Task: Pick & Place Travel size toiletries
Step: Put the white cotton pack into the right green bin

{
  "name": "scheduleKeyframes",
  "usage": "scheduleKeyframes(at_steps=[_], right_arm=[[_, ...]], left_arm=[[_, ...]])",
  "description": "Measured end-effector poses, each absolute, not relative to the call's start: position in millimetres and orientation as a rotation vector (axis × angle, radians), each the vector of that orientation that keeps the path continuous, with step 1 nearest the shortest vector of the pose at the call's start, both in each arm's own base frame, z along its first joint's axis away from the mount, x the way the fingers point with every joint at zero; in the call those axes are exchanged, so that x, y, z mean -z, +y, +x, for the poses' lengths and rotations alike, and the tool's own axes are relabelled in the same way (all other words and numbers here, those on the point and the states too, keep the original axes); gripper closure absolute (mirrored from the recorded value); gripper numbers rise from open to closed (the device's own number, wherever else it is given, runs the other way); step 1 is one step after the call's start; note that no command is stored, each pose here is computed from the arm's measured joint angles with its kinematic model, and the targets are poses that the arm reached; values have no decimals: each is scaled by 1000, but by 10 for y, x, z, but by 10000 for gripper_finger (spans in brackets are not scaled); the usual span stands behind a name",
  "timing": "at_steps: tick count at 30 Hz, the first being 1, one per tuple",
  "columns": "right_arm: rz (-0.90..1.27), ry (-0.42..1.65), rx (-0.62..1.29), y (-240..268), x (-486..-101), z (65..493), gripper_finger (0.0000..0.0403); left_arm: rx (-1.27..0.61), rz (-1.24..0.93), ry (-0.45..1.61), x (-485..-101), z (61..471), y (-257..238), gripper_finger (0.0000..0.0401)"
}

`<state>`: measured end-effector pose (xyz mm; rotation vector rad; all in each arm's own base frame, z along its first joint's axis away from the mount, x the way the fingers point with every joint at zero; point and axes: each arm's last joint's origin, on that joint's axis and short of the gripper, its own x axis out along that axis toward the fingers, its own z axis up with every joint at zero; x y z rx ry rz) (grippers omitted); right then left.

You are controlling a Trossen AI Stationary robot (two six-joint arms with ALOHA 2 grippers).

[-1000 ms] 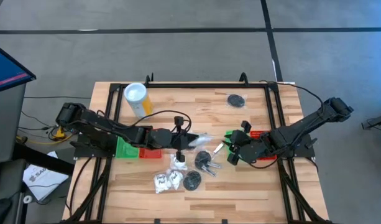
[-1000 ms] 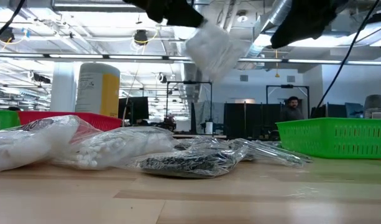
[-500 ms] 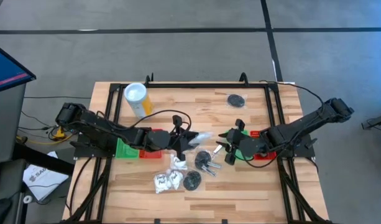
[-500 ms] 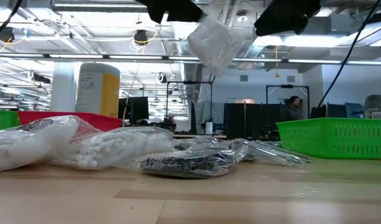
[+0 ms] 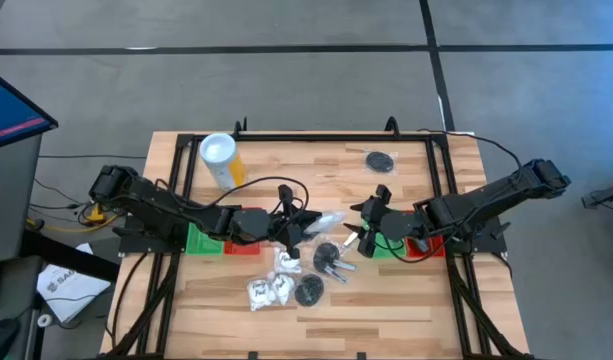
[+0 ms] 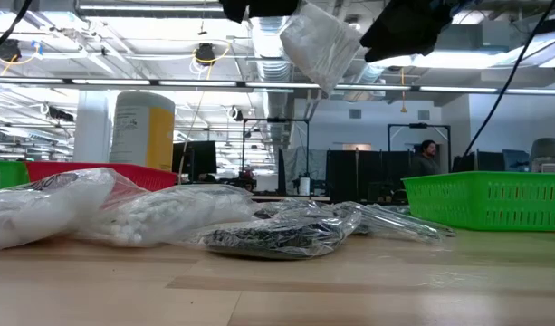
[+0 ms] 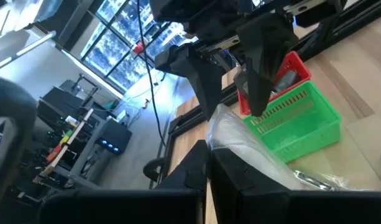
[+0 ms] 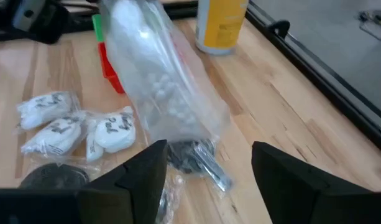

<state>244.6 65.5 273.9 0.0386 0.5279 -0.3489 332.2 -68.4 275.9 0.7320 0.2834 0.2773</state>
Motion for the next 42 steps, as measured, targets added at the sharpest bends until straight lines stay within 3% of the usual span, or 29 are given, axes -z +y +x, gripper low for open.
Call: scheduleKeyframes(at_steps=[12, 16, 23, 34, 42], right_arm=[[36, 482, 299, 575, -2796, 2520, 219], [34, 474, 302, 553, -2805, 2531, 267], [5, 485, 263, 565, -2803, 2532, 391], [4, 489, 246, 570, -2802, 2532, 399], [3, 492, 244, 574, -2799, 2530, 401]], left_arm=[[-288, 755, 245, -2803, 3331, -686, 401], [-289, 754, 241, -2807, 3331, -686, 401], [-289, 754, 240, -2808, 3331, -687, 401], [-308, 754, 247, -2809, 3329, -681, 392], [-616, 754, 351, -2816, 3284, -602, 370]])
